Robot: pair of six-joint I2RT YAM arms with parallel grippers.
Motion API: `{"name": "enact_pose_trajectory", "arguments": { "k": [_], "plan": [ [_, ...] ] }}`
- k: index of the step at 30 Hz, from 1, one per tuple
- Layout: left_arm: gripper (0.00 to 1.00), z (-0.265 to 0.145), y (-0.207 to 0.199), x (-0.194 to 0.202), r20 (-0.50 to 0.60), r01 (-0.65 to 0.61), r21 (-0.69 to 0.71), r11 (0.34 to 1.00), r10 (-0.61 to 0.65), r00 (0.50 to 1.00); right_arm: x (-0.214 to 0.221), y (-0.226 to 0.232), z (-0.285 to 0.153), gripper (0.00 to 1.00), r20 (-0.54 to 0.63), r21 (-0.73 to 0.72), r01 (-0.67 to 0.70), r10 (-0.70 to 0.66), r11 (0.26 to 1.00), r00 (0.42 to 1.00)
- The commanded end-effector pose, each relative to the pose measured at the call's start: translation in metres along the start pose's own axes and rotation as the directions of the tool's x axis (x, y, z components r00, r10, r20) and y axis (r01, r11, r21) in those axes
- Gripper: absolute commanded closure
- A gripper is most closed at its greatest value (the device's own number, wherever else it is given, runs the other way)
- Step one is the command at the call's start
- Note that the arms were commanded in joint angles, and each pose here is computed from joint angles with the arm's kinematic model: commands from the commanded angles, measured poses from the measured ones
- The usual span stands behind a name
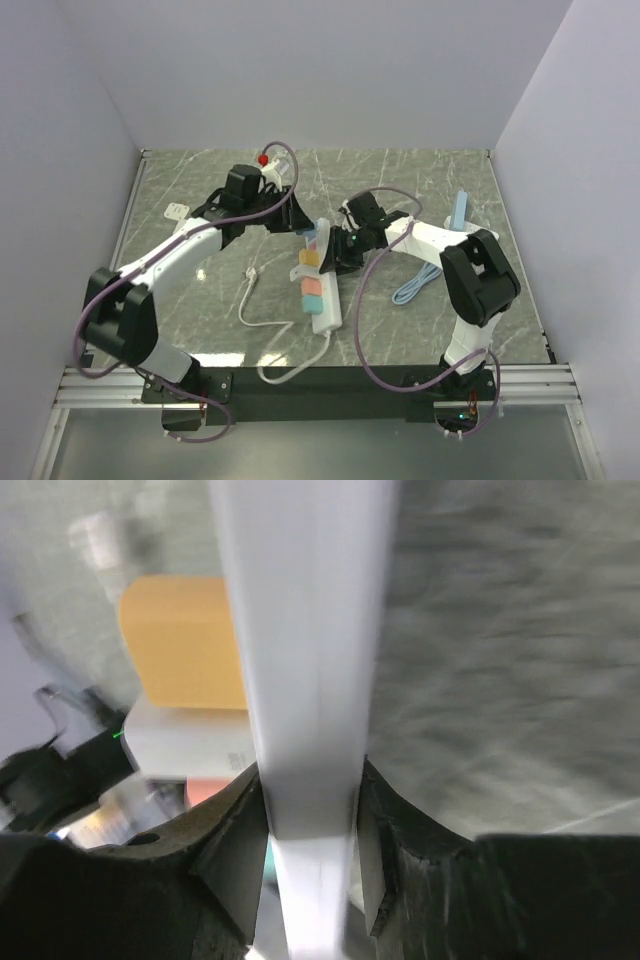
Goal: Pull the plug off the socket
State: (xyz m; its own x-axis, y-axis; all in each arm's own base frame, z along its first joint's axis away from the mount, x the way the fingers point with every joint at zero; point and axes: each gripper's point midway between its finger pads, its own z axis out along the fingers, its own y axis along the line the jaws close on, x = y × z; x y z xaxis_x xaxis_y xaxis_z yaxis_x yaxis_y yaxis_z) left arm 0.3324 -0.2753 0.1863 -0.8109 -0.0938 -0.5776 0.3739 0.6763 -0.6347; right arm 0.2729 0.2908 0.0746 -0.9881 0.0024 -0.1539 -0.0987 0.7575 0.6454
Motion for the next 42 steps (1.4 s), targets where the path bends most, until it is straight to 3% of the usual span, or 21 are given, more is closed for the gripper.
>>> {"name": "enact_pose_trajectory", "arguments": {
  "k": [1, 4, 8, 11, 12, 17, 20, 27, 28, 31, 36, 39, 42],
  "plan": [
    [0.99, -0.031, -0.067, -0.03, 0.132, -0.097, 0.252, 0.963, 0.065, 0.989, -0.004, -0.028, 0.009, 1.0, 0.017, 0.075, -0.014, 0.013, 0.997, 1.0],
    [0.99, -0.03, -0.061, -0.027, 0.124, -0.094, 0.241, 0.966, 0.066, 0.99, -0.005, -0.025, 0.009, 1.0, 0.014, 0.061, -0.001, 0.0, 0.998, 1.0],
    [1.0, -0.031, -0.023, -0.034, 0.129, -0.051, 0.052, 0.997, 0.044, 0.991, -0.008, -0.021, 0.004, 1.0, 0.028, 0.058, 0.02, -0.021, 0.998, 0.999],
    [1.0, -0.043, 0.026, -0.048, 0.18, 0.013, -0.105, 0.994, 0.006, 0.984, -0.009, -0.016, 0.001, 1.0, 0.032, 0.046, 0.026, -0.027, 0.999, 0.999],
    [1.0, -0.052, 0.063, -0.053, 0.21, 0.066, -0.219, 0.974, -0.019, 0.978, -0.01, -0.014, -0.001, 1.0, 0.037, 0.04, 0.027, -0.028, 0.999, 0.999],
    [1.0, -0.081, 0.173, -0.055, 0.263, 0.24, -0.41, 0.88, -0.137, 0.955, -0.01, -0.007, -0.008, 1.0, 0.051, 0.021, 0.033, -0.034, 0.999, 0.998],
    [1.0, -0.088, 0.217, -0.053, 0.274, 0.309, -0.437, 0.845, -0.202, 0.94, -0.01, 0.001, -0.015, 1.0, 0.063, 0.0, 0.043, -0.043, 0.999, 0.997],
    [0.98, -0.093, 0.274, -0.049, 0.307, 0.41, -0.461, 0.787, -0.292, 0.906, -0.011, 0.018, -0.032, 1.0, 0.087, -0.041, 0.077, -0.073, 0.996, 0.994],
    [0.93, -0.095, 0.28, -0.05, 0.315, 0.424, -0.463, 0.778, -0.303, 0.899, -0.011, 0.019, -0.033, 1.0, 0.087, -0.043, 0.079, -0.075, 0.996, 0.993],
    [0.89, -0.097, 0.299, -0.05, 0.333, 0.462, -0.485, 0.743, -0.332, 0.883, -0.011, 0.021, -0.035, 1.0, 0.091, -0.046, 0.086, -0.081, 0.995, 0.993],
    [0.68, -0.106, 0.323, -0.058, 0.374, 0.501, -0.505, 0.703, -0.345, 0.861, -0.011, 0.024, -0.037, 1.0, 0.091, -0.053, 0.088, -0.083, 0.995, 0.992],
    [0.52, -0.11, 0.328, -0.062, 0.392, 0.522, -0.492, 0.697, -0.358, 0.848, -0.012, 0.025, -0.039, 1.0, 0.095, -0.053, 0.092, -0.086, 0.994, 0.992],
    [0.27, -0.117, 0.325, -0.069, 0.421, 0.529, -0.483, 0.698, -0.345, 0.839, -0.012, 0.027, -0.04, 1.0, 0.098, -0.056, 0.096, -0.09, 0.994, 0.991]
  ]
}}
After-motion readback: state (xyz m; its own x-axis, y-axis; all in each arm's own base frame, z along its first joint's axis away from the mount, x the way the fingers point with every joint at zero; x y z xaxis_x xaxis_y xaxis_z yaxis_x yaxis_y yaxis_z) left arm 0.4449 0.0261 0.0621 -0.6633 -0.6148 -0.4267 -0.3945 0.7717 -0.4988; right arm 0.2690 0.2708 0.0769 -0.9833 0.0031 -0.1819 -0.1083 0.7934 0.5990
